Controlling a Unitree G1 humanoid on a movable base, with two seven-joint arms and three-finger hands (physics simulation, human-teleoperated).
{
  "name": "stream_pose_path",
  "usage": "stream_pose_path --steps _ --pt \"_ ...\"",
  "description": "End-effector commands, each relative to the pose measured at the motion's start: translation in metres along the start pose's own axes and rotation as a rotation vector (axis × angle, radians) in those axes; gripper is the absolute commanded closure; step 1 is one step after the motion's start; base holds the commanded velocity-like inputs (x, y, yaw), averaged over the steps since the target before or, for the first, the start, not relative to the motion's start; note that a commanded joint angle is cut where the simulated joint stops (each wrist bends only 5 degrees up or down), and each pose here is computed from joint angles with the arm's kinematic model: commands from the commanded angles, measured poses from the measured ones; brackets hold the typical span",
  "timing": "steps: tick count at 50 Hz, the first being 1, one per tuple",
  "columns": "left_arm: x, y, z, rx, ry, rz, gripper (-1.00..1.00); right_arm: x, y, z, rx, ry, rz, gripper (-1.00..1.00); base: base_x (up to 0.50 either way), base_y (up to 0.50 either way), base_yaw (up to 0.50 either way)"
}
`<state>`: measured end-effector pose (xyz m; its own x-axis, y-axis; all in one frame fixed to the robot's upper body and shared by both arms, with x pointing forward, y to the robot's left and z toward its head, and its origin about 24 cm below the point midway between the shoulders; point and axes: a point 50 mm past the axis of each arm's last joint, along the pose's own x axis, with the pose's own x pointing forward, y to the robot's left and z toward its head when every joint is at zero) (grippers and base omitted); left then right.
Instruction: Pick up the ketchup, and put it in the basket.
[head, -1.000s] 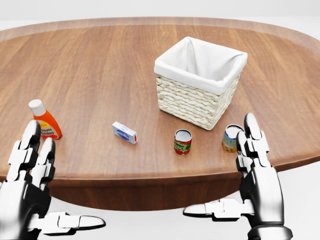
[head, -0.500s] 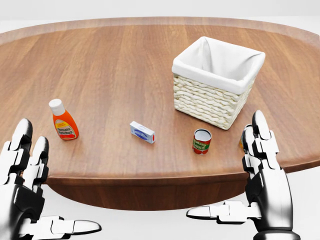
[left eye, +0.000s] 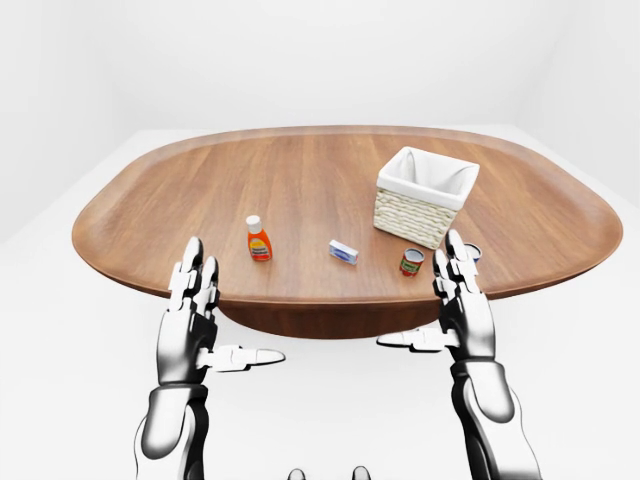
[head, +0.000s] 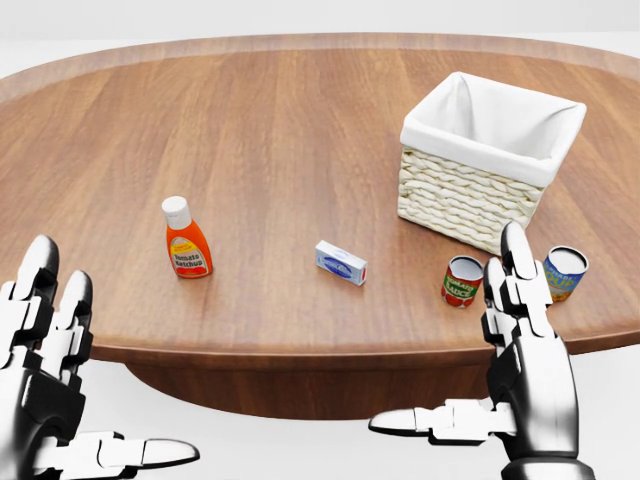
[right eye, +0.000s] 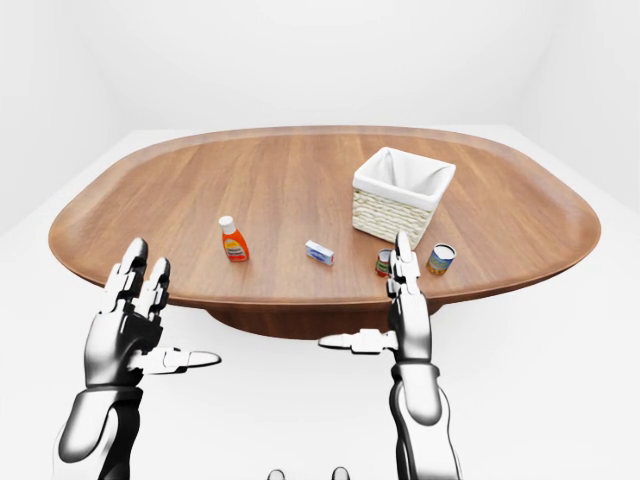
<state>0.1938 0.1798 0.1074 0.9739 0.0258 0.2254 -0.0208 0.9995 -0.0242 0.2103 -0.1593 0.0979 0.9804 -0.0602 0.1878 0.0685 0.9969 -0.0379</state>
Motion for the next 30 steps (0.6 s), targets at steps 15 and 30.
stream_pose_path --steps 15,30 --pt "0.0015 0.0004 0.0041 -0.006 -0.021 0.003 -1.00 -0.0006 -0.0014 0.0041 0.017 -0.017 0.001 -1.00 0.28 0.00 0.00" --pt "0.0016 0.0014 0.0055 -0.005 -0.027 0.005 -1.00 -0.0008 -0.0017 0.0048 0.019 -0.019 -0.002 -1.00 0.50 0.00 0.00"
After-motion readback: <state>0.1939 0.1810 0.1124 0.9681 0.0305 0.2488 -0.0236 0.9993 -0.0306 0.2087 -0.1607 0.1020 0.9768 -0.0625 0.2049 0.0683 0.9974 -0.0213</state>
